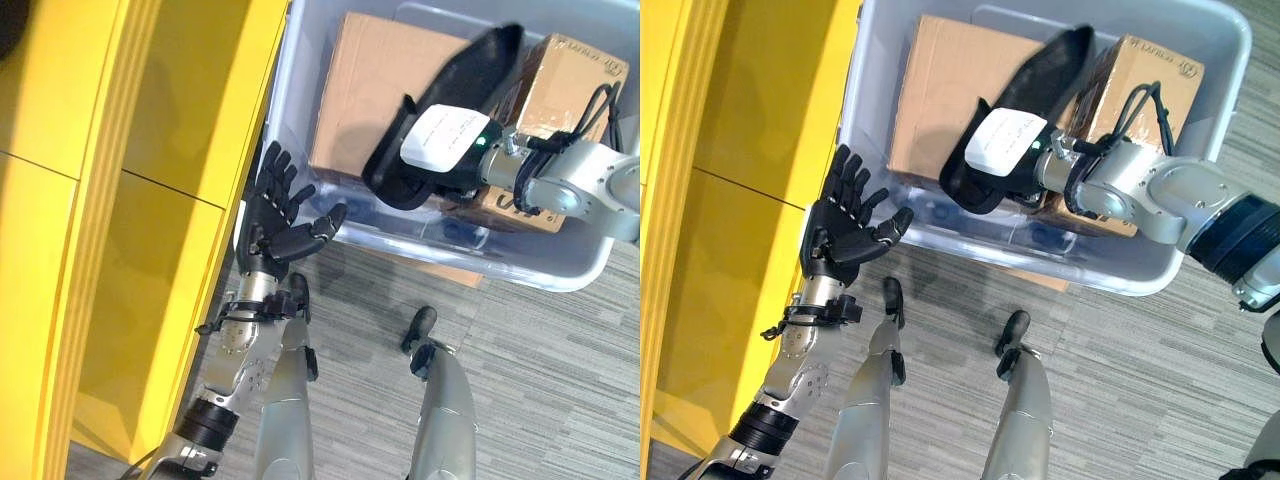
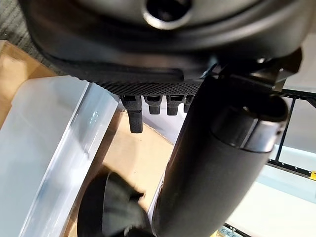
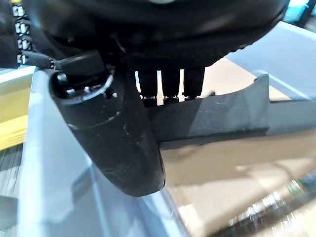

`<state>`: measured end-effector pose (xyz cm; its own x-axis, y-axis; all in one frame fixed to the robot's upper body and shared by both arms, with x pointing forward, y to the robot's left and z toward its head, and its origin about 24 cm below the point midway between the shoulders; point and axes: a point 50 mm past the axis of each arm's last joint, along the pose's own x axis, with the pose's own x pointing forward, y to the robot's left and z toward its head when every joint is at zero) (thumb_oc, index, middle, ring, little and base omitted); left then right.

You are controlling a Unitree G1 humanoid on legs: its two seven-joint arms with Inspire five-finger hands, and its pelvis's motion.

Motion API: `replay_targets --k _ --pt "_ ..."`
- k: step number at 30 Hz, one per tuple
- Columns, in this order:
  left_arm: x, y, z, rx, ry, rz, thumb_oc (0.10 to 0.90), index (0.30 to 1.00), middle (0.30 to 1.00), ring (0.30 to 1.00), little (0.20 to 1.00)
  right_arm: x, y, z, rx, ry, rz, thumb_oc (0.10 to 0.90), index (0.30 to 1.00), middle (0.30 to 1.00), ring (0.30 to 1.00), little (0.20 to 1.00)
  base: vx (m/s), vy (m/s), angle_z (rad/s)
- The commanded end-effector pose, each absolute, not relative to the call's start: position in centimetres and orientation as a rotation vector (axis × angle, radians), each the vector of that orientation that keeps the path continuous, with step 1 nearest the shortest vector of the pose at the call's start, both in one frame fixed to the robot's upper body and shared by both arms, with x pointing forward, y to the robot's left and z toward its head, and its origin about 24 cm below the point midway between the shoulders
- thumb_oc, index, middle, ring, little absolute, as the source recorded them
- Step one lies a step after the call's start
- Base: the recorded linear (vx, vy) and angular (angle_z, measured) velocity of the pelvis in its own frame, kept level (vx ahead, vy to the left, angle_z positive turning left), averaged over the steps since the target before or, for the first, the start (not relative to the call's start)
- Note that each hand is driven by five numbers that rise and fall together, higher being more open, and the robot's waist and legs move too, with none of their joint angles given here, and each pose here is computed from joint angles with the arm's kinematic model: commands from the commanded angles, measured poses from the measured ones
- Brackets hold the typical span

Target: Move parts from the plastic box to the shelf.

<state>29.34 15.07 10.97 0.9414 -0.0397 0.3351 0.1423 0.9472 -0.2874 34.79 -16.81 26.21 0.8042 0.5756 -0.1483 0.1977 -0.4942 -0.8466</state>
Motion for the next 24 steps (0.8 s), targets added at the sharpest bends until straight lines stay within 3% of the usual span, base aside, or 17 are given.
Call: replay_targets --k 1,13,24 --pt "28.2 17.8 10.4 -0.285 -0.336 -0.011 0.9 1.0 1.0 1.0 1.0 31.9 -17.2 34.0 -1.917 -0.782 0.289 0.4 0.3 0.3 0.3 0.3 0.02 0.011 -0.09" --pt "27.1 21.2 10.3 -0.147 -0.35 0.023 0.9 1.0 1.0 1.0 1.0 28.9 -18.5 36.1 -1.61 -0.867 0.282 0.4 0.3 0.3 0.3 0.3 0.02 0.01 -0.1" --pt "27.3 21.4 14.3 0.159 -0.538 -0.033 0.9 1.0 1.0 1.0 1.0 27.6 -19.0 36.2 -1.324 -0.906 0.346 0.4 0.3 0.3 0.3 0.3 0.03 -0.005 -0.12"
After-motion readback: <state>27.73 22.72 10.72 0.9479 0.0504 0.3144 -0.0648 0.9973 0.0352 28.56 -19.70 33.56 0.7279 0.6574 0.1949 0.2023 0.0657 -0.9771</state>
